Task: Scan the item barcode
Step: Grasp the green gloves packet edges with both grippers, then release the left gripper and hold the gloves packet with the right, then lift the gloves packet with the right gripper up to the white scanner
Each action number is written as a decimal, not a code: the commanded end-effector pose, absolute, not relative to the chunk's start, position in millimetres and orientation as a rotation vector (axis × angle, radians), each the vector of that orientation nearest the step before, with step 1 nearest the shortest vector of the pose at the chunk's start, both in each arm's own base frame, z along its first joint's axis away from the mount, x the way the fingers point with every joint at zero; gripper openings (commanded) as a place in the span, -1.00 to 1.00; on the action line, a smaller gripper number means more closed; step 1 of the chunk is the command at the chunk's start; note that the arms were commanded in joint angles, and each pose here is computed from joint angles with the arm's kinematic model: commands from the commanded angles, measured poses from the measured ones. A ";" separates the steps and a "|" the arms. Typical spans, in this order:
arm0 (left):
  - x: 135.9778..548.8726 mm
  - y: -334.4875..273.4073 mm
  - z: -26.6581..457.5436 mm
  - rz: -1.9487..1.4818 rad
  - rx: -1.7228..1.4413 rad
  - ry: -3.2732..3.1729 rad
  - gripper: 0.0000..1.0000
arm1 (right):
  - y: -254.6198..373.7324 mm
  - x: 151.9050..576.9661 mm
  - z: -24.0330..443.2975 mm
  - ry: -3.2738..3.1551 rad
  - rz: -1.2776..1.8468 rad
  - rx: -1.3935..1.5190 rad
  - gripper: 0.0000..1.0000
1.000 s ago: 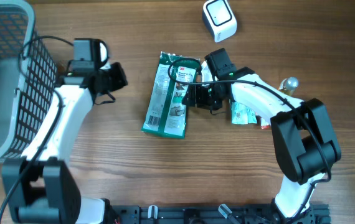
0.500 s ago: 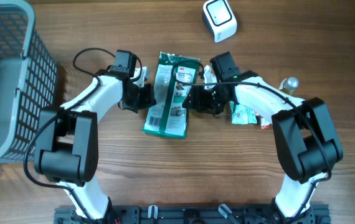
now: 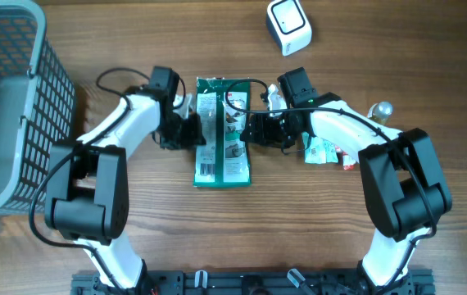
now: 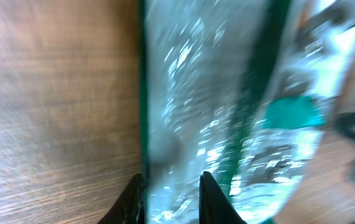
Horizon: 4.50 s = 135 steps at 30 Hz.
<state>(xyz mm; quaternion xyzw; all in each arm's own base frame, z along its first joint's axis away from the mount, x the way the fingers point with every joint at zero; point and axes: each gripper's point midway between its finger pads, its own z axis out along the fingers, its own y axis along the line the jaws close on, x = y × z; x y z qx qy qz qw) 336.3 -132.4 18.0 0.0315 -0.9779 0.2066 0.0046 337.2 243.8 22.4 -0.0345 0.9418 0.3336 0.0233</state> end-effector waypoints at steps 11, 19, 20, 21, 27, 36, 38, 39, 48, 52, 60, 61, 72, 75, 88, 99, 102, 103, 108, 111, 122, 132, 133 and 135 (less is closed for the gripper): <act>361.6 -124.9 7.6 0.598 0.109 -3.086 -0.73 | 248.1 332.1 23.0 2.898 1.102 -0.181 0.25; 350.6 -123.0 -16.9 0.565 0.126 -3.028 -0.72 | 258.6 322.6 22.3 2.912 1.107 -0.223 0.32; 350.5 -123.0 -16.9 0.565 0.126 -3.027 -0.72 | 262.4 319.5 22.2 2.915 1.107 -0.240 0.31; 350.5 -123.0 -16.7 0.565 0.126 -3.027 -0.72 | 265.1 317.3 22.2 2.918 1.109 -0.249 0.30; 350.3 -123.0 -16.8 0.565 0.126 -3.026 -0.72 | 267.4 315.1 17.1 2.949 1.041 -0.203 0.28; 350.4 -123.0 -16.8 0.565 0.126 -3.027 -0.72 | 260.1 324.0 9.9 2.938 0.940 -0.190 0.26; 350.3 -123.0 -16.9 0.565 0.127 -3.026 -0.72 | 257.6 317.9 -1.4 2.962 0.938 -0.176 0.25; 350.4 -123.0 -16.8 0.565 0.126 -3.027 -0.72 | 257.7 313.4 -9.8 2.975 0.961 -0.139 0.23; 350.4 -123.0 -16.9 0.565 0.126 -3.027 -0.72 | 290.2 314.1 2.8 2.794 1.321 -0.183 -0.06; 350.4 -123.0 -16.9 0.565 0.126 -3.027 -0.72 | 293.2 319.8 4.9 2.798 1.337 -0.078 -0.15; 350.4 -123.0 -16.9 0.565 0.126 -3.027 -0.72 | 302.5 317.5 3.5 2.828 1.359 0.044 -0.15; 350.4 -123.0 -16.8 0.565 0.126 -3.027 -0.71 | 305.3 316.5 1.8 2.829 1.364 0.044 -0.15; 350.4 -123.0 -17.0 0.565 0.126 -3.027 -0.70 | 325.7 311.4 8.5 2.753 1.515 -0.092 -0.67; 351.4 -123.2 -16.9 0.567 0.125 -3.031 -0.70 | 325.5 310.8 8.6 2.731 1.506 -0.162 -0.77; 392.4 -118.1 57.1 0.908 0.198 -3.114 -0.55 | 312.0 309.9 -0.9 2.758 1.442 -0.200 -0.91; 399.9 -24.5 49.8 0.364 0.514 -3.266 -0.26 | 309.9 311.5 -1.5 2.690 1.403 -0.363 -0.91; 396.0 -13.2 46.4 0.183 0.511 -3.282 -0.07 | 309.9 311.5 -1.5 2.690 1.404 -0.363 -0.93; 396.0 -11.6 46.1 0.138 0.503 -3.290 -0.06 | 309.9 311.5 -1.5 2.690 1.404 -0.364 -0.91; 395.9 -9.9 45.9 0.001 0.464 -3.312 0.61 | 309.9 311.5 -1.5 2.689 1.403 -0.365 -0.91; 395.5 -11.4 45.9 0.001 0.457 -3.311 1.00 | 309.9 311.5 -1.6 2.685 1.401 -0.376 -0.91; 402.6 -11.5 47.5 0.010 0.463 -3.340 1.00 | 309.9 311.5 -1.5 2.675 1.396 -0.397 -0.91; 402.6 -11.5 47.5 0.010 0.463 -3.340 1.00 | 309.8 311.1 -1.7 2.678 1.397 -0.397 -0.91; 402.6 -11.5 47.5 0.010 0.463 -3.340 1.00 | 309.8 311.2 -1.6 2.678 1.398 -0.395 -0.92; 402.6 -11.5 47.5 0.010 0.463 -3.340 1.00 | 311.3 314.4 2.2 2.662 1.400 -0.398 -0.91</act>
